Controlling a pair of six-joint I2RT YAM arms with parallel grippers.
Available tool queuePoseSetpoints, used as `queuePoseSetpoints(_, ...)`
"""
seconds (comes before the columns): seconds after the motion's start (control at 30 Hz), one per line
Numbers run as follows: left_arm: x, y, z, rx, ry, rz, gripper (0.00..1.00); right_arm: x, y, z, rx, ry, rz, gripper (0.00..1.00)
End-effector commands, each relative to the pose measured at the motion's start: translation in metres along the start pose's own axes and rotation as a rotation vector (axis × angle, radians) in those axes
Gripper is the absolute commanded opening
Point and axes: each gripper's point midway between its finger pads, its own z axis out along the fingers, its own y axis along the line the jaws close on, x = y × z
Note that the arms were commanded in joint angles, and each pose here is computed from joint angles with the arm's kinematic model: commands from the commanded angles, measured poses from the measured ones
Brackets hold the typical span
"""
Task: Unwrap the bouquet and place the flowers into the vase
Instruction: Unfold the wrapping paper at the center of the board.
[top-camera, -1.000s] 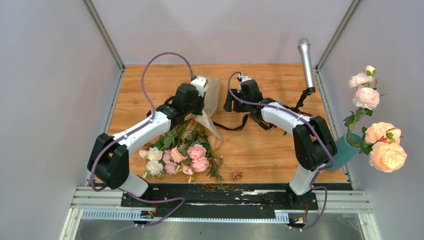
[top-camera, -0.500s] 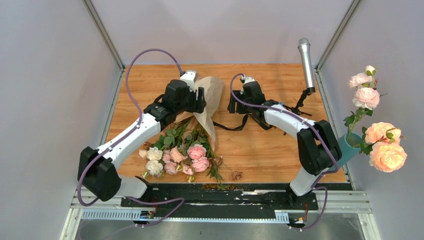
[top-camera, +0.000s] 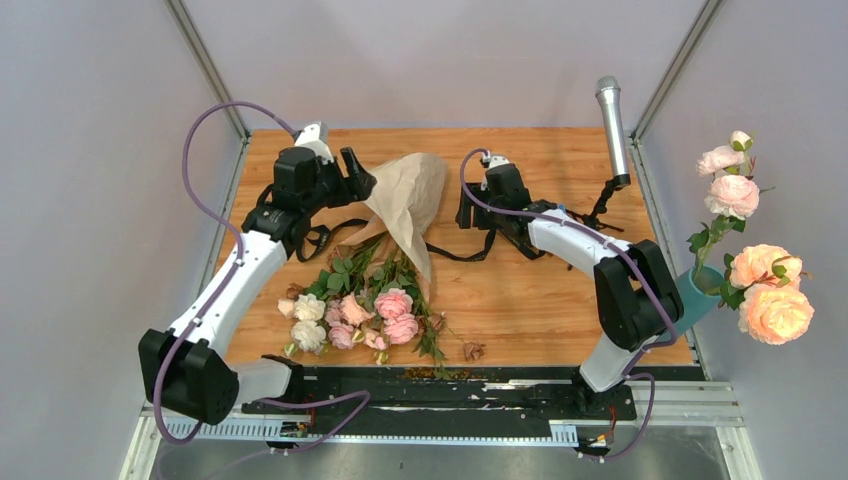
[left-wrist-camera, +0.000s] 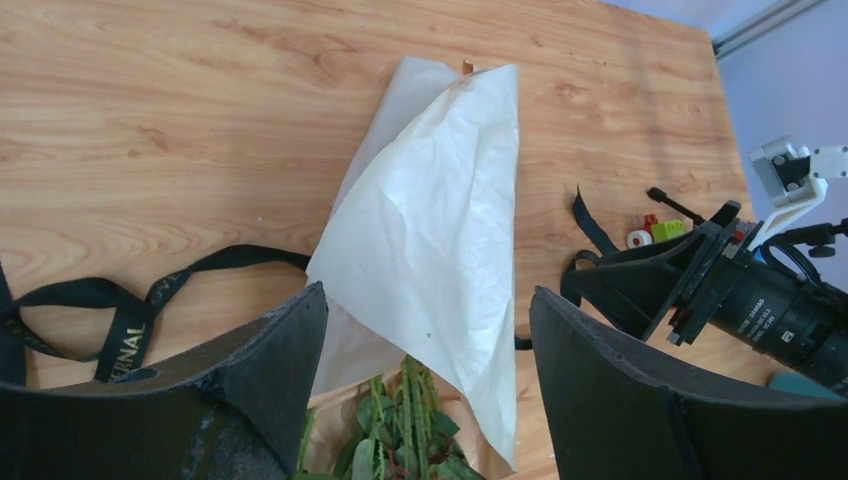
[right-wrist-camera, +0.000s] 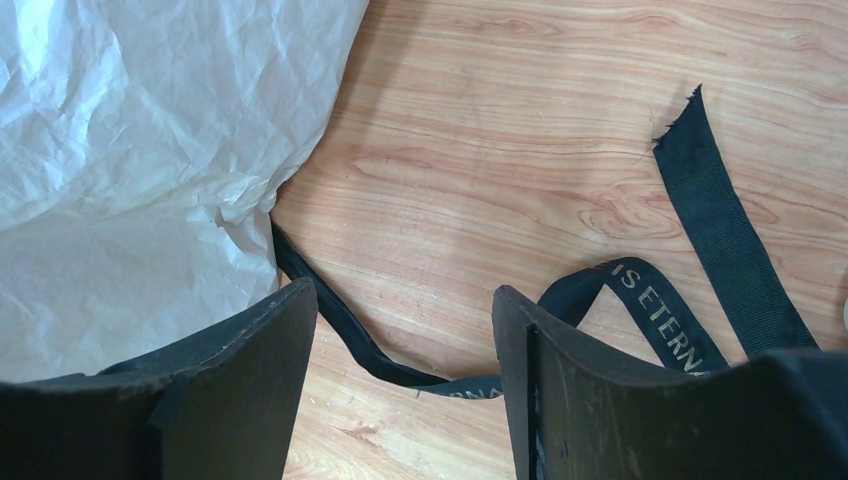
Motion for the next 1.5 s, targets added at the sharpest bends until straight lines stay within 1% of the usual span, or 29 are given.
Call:
queuePoseSetpoints(0.0, 0.003, 0.009, 0.001, -0.001, -0.001, -0.109, 0.80, -0.018, 0.008, -0.016, -0.021, -0.062, -0.021, 0.66)
queuePoseSetpoints(0.03, 0.008, 0.011, 0.004, -0.005, 0.013, -0.126, 0.76, -0.019, 0.008, -0.017, -0.023, -0.065, -0.023, 0.66)
queuePoseSetpoints(0.1, 0.015, 0.014, 0.009, -0.010, 0.033, -0.138, 0.72, -0.020, 0.009, -0.019, -0.025, -0.070, -0.024, 0.66)
queuePoseSetpoints(0.2, 0.024, 0.016, 0.017, -0.009, 0.064, -0.161, 0.68, -0.022, 0.009, -0.023, -0.028, -0.078, -0.026, 0.66)
queuePoseSetpoints(0.3, 0.028, 0.015, 0.024, 0.014, 0.070, -0.178, 0.58, -0.025, 0.013, -0.028, -0.046, -0.084, -0.027, 0.66)
queuePoseSetpoints(0.37, 0.029, 0.015, 0.029, 0.022, 0.069, -0.177, 0.49, -0.029, 0.020, -0.035, -0.074, -0.098, -0.030, 0.66)
queuePoseSetpoints(0.43, 0.028, 0.013, 0.032, 0.041, 0.064, -0.160, 0.38, -0.035, 0.026, -0.043, -0.106, -0.116, -0.039, 0.67)
queuePoseSetpoints(0.6, 0.018, -0.005, 0.035, 0.141, 0.026, -0.121, 0.03, -0.049, 0.037, -0.066, -0.155, -0.168, -0.074, 0.68)
queuePoseSetpoints(0.63, 0.016, -0.012, 0.034, 0.165, 0.019, -0.109, 0.00, -0.053, 0.038, -0.071, -0.161, -0.181, -0.077, 0.68)
queuePoseSetpoints(0.77, 0.014, -0.044, 0.029, 0.243, 0.005, -0.032, 0.00, -0.065, 0.044, -0.095, -0.179, -0.231, -0.082, 0.69)
queuePoseSetpoints(0.83, 0.013, -0.068, 0.026, 0.302, -0.012, 0.006, 0.00, -0.072, 0.045, -0.106, -0.180, -0.258, -0.081, 0.69)
queuePoseSetpoints(0.93, 0.024, -0.098, 0.024, 0.366, -0.007, 0.068, 0.00, -0.080, 0.042, -0.122, -0.156, -0.293, -0.062, 0.71)
queuePoseSetpoints(1.03, 0.045, -0.130, 0.022, 0.434, 0.022, 0.133, 0.00, -0.084, 0.034, -0.133, -0.112, -0.324, -0.041, 0.72)
queuePoseSetpoints(1.13, 0.068, -0.148, 0.026, 0.468, 0.061, 0.179, 0.00, -0.085, 0.007, -0.137, 0.024, -0.368, -0.003, 0.73)
queuePoseSetpoints(1.2, 0.083, -0.159, 0.027, 0.483, 0.088, 0.224, 0.00, -0.083, -0.002, -0.139, 0.072, -0.378, 0.008, 0.73)
queuePoseSetpoints(1.4, 0.139, -0.183, 0.034, 0.498, 0.212, 0.378, 0.00, -0.081, -0.011, -0.148, 0.110, -0.397, 0.030, 0.73)
queuePoseSetpoints(1.47, 0.150, -0.188, 0.035, 0.496, 0.234, 0.410, 0.04, -0.083, -0.013, -0.152, 0.121, -0.410, 0.033, 0.74)
